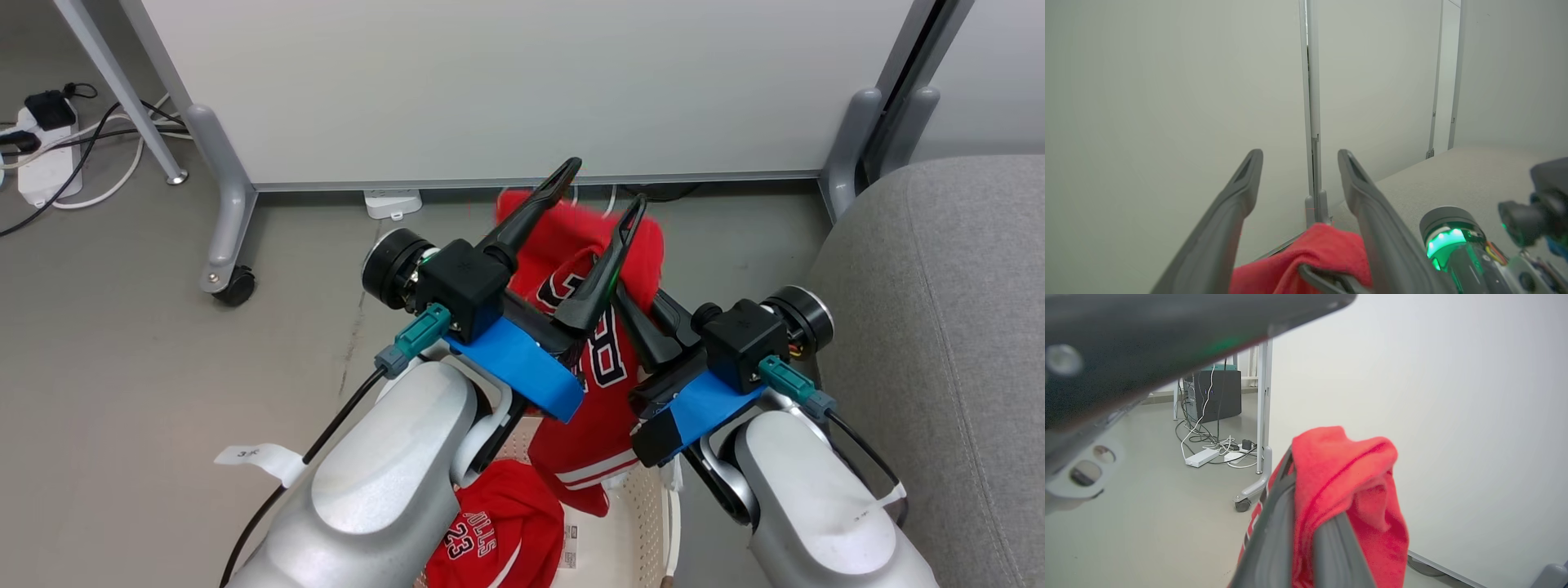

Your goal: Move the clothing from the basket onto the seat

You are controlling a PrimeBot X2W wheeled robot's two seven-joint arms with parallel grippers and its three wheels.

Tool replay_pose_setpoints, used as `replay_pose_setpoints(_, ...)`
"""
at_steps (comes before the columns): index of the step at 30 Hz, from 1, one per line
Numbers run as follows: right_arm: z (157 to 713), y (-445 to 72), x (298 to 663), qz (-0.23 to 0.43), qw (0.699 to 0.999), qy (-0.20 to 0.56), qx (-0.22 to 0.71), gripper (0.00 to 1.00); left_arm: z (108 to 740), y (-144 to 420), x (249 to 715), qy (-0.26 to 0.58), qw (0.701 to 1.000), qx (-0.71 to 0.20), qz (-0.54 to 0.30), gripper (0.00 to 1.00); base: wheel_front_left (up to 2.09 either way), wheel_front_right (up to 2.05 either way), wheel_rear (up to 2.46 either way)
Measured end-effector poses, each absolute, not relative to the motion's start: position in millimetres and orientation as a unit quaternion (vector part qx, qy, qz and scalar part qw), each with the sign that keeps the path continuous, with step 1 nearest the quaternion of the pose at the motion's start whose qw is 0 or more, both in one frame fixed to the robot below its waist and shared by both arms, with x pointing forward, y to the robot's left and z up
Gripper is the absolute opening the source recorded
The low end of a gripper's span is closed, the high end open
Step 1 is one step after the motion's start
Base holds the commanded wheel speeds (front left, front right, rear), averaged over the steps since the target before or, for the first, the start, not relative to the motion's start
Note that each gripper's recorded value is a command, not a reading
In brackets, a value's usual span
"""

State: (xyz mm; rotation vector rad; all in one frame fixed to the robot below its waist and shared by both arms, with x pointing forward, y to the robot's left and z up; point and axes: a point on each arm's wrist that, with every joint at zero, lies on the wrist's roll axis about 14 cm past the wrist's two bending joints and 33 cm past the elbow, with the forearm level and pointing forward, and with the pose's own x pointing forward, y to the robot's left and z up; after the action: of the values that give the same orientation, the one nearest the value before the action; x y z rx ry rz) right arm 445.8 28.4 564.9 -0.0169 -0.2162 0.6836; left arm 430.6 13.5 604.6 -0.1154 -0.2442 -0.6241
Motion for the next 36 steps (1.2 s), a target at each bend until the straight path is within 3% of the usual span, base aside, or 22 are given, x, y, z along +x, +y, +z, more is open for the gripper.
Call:
replay_pose_setpoints(15,555,-9,461,0.286,0.953,-0.100,0.001,0.00,581,-5,443,-0.096,0.939,-0.057,-0.326,1.00,0.00,0.00,0.00)
replay_pose_setpoints(36,526,-150,453,0.094,0.993,-0.070,-0.001,0.00,542,-107,449,-0.061,0.884,-0.079,-0.456,1.00,0.00,0.00,0.00)
